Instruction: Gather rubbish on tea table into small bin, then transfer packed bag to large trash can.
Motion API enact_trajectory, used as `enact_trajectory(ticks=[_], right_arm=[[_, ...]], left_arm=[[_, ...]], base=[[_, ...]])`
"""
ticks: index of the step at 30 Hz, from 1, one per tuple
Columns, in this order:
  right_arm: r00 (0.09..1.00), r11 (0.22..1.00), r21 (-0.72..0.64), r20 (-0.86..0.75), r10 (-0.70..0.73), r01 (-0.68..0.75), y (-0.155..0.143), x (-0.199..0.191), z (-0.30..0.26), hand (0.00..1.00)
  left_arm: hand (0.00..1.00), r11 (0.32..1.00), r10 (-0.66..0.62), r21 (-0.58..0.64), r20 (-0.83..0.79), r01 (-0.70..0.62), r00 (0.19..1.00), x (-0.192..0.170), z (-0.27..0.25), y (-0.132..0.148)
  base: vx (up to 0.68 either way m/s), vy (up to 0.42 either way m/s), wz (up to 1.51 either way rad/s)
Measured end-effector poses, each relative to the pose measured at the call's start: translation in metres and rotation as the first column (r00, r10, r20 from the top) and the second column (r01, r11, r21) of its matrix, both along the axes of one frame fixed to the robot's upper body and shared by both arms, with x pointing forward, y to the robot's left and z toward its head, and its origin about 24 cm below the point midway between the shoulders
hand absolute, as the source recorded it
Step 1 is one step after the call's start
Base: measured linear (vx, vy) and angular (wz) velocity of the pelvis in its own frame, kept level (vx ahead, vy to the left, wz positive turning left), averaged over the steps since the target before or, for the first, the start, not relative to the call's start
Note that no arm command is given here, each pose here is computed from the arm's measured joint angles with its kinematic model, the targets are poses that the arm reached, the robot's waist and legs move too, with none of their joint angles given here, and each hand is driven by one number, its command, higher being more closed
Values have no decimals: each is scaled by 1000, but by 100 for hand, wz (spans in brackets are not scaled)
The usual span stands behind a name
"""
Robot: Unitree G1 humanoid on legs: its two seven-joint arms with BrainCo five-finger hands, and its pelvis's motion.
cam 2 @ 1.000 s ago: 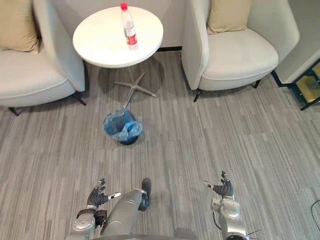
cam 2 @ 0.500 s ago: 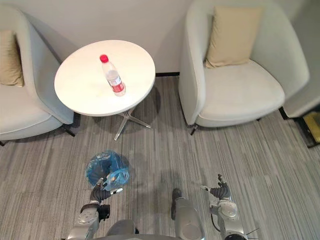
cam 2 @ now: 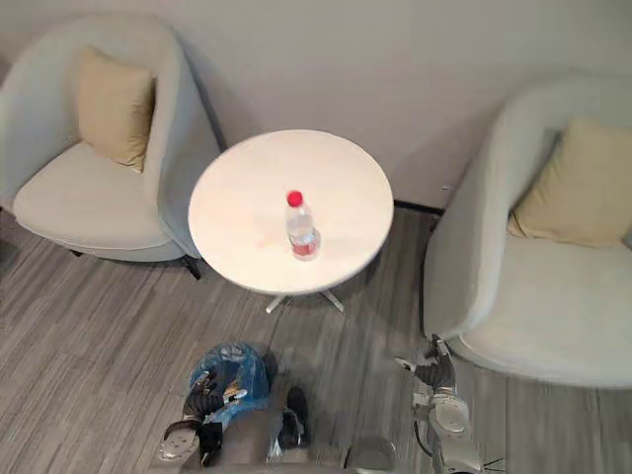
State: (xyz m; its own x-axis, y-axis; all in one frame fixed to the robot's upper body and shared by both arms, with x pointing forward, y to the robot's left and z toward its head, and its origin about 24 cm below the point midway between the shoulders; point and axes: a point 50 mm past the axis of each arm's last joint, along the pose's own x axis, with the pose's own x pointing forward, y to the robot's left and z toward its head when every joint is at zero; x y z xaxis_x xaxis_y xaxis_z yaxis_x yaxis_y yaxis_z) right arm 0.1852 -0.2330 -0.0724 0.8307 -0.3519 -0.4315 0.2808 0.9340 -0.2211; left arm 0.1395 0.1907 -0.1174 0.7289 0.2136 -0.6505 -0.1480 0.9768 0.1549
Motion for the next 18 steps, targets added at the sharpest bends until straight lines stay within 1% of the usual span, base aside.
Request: enact_trajectory(ticks=[3,5,7,9,10,12,15,18], right_arm=[[992,998,-35,114,60,-56,5,16,22,0],[981,993,-83,168,96,-83,6,24,35,0],[972,988,-110,199,124,-104,9,23,43,0],[947,966,-183,232,221,-181,18,34,55,0],[921,954,-210,281,269,-214,26,44,67,0],[882,934,-261,342,325,-243,32,54,82,0],[858,910,-301,342,382,-285,34,61,89,0],[830,882,-335,343,441,-330,42,69,95,0]], left_arm=[[0,1000,-11,23,20,11,1000,7,4,5],[0,999,-31,25,40,30,999,15,6,2],[0,998,-50,40,22,49,999,12,3,4],[0,997,-69,26,-33,70,997,-4,-5,-1],[0,997,-72,22,-47,73,996,-9,-8,-2],[0,997,-71,21,-59,73,996,-14,-9,-1],[0,995,-94,17,-47,95,994,-11,-9,-5],[0,994,-106,17,-42,107,993,-10,-9,-7]], base=[[338,-37,92],[352,-141,142],[288,-197,102],[260,-230,48],[143,-131,23],[95,-159,42],[37,-120,40],[-40,-25,25]])
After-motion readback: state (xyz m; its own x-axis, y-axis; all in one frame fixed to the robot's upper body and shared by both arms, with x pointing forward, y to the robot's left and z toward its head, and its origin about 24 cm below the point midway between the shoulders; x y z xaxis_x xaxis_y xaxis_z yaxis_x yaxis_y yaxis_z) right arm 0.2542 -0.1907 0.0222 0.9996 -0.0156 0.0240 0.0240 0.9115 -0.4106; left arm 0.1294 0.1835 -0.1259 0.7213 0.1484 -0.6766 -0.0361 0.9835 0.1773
